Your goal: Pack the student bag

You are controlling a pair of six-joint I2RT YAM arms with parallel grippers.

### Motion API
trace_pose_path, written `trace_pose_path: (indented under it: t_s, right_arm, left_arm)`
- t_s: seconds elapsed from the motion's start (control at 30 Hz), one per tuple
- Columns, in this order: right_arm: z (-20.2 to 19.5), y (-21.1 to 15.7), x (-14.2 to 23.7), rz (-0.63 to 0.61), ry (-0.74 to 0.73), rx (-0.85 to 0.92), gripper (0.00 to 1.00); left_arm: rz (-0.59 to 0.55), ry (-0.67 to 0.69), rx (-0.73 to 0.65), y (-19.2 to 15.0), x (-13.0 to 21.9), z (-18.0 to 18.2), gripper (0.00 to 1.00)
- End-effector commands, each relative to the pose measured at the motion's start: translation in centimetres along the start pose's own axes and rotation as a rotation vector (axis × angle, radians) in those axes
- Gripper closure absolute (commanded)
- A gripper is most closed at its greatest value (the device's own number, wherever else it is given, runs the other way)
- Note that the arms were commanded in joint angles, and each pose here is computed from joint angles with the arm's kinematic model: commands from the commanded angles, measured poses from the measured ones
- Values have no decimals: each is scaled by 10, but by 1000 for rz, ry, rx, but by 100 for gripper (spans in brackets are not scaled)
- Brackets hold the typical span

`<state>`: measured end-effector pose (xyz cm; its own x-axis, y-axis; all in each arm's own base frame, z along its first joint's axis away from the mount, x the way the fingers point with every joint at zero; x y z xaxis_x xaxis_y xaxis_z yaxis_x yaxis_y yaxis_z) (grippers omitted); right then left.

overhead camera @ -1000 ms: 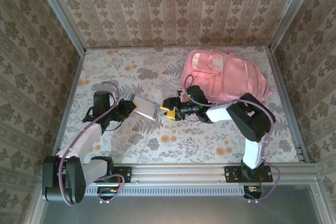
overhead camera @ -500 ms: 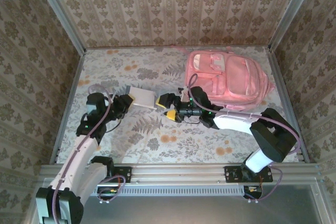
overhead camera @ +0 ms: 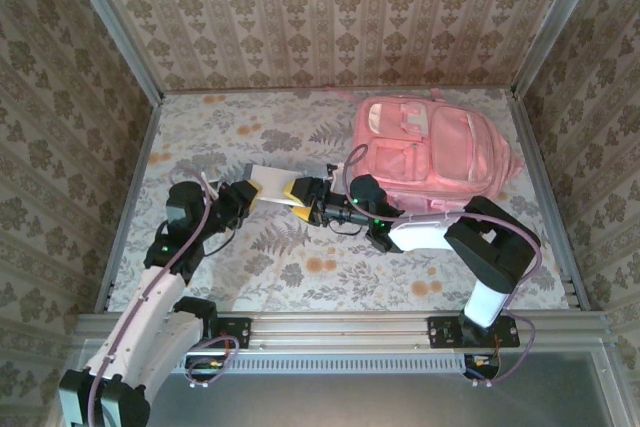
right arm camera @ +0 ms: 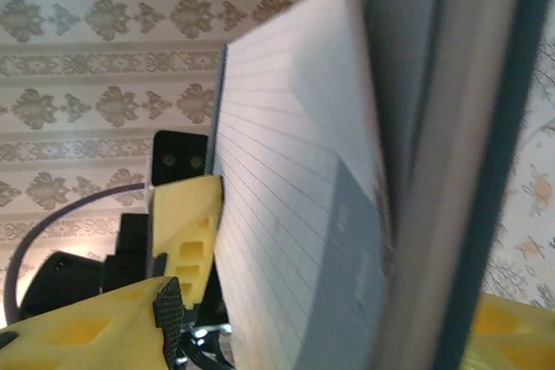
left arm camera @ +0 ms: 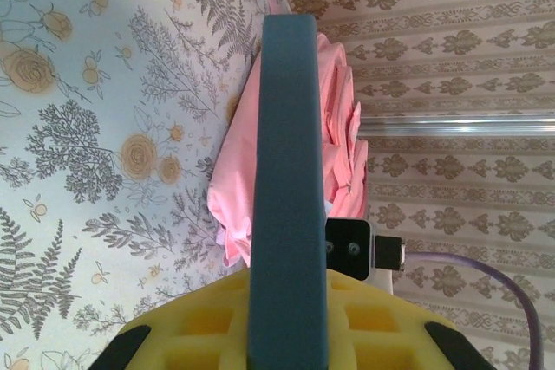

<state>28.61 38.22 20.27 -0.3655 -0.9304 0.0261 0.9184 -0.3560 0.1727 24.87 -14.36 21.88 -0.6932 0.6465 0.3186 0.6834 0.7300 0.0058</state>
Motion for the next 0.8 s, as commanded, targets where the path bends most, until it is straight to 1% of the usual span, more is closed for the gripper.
trace_pose_path:
  t_s: [0.0,0.03,0.07,0.1,0.27,0.3,0.33,0.37,0.47,0.5,0.53,0.57,0.7,0.77]
  right_arm:
    - [30,19,-1,-78,110,37,38]
    - [31,22,0,-86,116,40,41]
    - [32,25,1,-95,119,42,47]
    - [32,28,2,-102,119,38,55]
    - [29,31,4,-111,99,45,82]
    - [27,31,5,-112,91,49,86]
    - [25,32,5,-114,83,52,88]
    - [23,32,6,-116,75,54,88]
    - [18,36,9,-120,55,57,82]
    - [18,37,10,-121,54,58,77]
    - [17,38,10,-121,53,58,70]
    - [17,39,11,-120,52,58,67]
    - [16,40,12,-118,50,60,66]
    - [16,41,13,-121,50,60,69]
  left_arm:
    - [-23,-90,-17,0,9,-29,100]
    - [-21,-89,-15,0,9,-28,100]
    - [-22,-88,-14,-1,10,-27,100]
    - [-20,-87,-15,-1,10,-27,100]
    - [-16,-74,-11,-2,8,-21,100]
    - [-13,-74,-13,-3,8,-21,100]
    - [-12,-76,-15,-3,8,-22,100]
    - [-8,-78,-19,-4,7,-23,100]
    - [0,-81,-36,-6,7,-26,100]
    - [3,-81,-41,-6,7,-26,100]
    - [2,-82,-46,-7,7,-27,100]
    - [3,-83,-54,-7,7,-28,100]
    - [2,-73,-70,-9,8,-30,100]
    - [3,-70,-71,-10,7,-30,100]
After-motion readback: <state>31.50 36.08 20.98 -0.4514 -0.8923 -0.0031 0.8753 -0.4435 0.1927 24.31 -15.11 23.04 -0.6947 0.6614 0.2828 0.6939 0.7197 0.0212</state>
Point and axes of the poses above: each hand's point on the last joint's axis, 136 mm out from that joint toward the fingers, its own x axis back along the fingers, its own z axis along the line the jaws close on, y = z × x, the point moved 1 cm from there along x, back along the fingers, and after that the axes turned 8 degrees about x, right-handed, at the moved point
